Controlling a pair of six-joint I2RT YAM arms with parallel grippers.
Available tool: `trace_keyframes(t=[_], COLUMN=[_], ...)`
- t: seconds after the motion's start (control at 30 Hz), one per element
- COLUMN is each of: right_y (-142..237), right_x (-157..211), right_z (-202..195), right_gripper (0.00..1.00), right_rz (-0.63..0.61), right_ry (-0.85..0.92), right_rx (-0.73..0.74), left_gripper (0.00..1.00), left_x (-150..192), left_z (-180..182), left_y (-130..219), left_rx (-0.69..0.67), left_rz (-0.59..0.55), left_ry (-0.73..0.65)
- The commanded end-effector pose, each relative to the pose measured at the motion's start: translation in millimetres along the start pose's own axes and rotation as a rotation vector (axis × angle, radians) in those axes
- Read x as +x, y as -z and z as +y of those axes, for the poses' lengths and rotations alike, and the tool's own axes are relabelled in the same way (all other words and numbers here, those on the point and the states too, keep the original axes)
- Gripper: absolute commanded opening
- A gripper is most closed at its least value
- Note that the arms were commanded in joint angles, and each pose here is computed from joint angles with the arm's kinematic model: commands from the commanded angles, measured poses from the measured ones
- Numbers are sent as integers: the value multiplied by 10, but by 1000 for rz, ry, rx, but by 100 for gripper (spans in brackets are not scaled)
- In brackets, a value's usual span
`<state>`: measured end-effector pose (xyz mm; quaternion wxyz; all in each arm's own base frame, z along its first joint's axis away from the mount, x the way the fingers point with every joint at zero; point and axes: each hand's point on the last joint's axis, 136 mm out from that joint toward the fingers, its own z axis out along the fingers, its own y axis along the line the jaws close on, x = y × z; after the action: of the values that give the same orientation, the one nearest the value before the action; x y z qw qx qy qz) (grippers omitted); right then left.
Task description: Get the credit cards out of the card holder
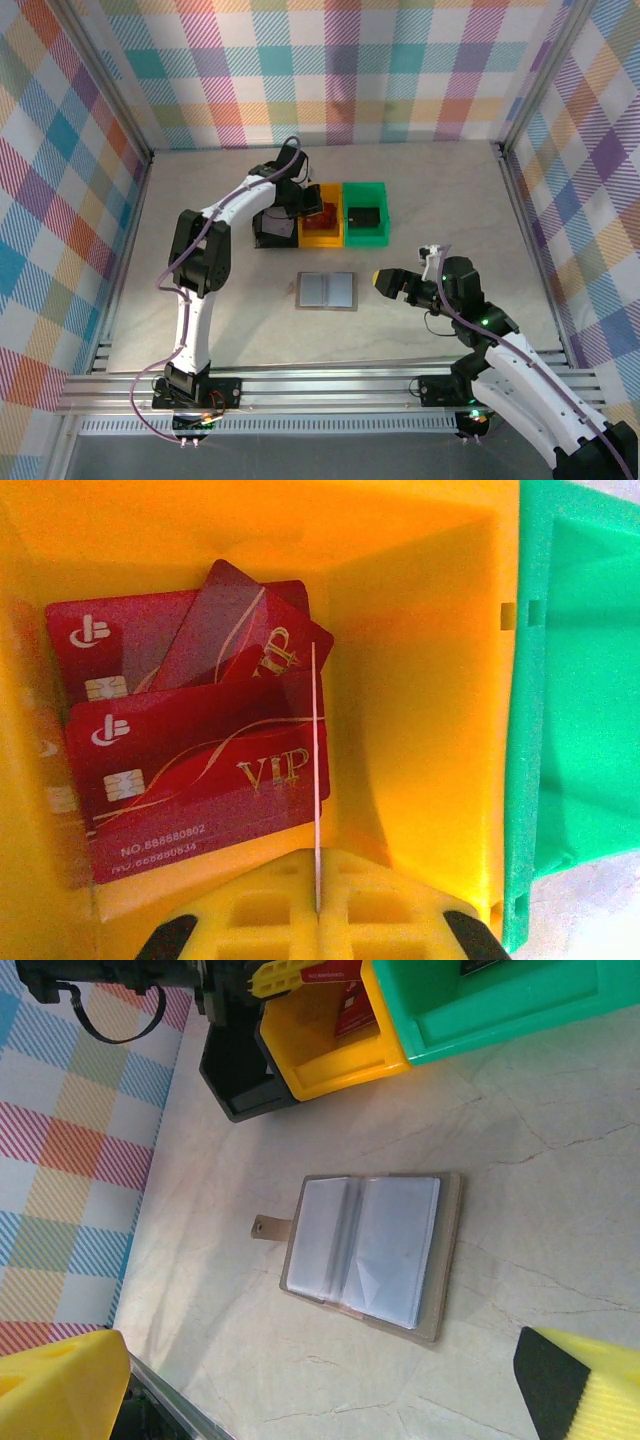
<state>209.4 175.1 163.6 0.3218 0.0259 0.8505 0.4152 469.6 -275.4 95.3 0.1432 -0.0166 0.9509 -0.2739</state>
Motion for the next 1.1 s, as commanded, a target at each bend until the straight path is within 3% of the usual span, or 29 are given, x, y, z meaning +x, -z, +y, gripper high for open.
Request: trace_keyframes(t=[0.0,0.57,0.73,1.07], right_y=[1,-17,-17,-23], right_x=[-17,-2,-1,3], right_z=[19,10,6,3], right_gripper=[99,99,99,99], right_rz=[-6,2,2,5], right_ry=[27,26,27,25], right_rx=[-16,-17,-15,-16], left_gripper=[0,0,11,22], left_x=[-13,20,29,1], left_z=[-36,-50,-50,-68], left_y=[-2,-145,-155,-102], left_rx=[26,57,58,44], left_rz=[28,74,82,83], left_ry=[-6,10,11,-9])
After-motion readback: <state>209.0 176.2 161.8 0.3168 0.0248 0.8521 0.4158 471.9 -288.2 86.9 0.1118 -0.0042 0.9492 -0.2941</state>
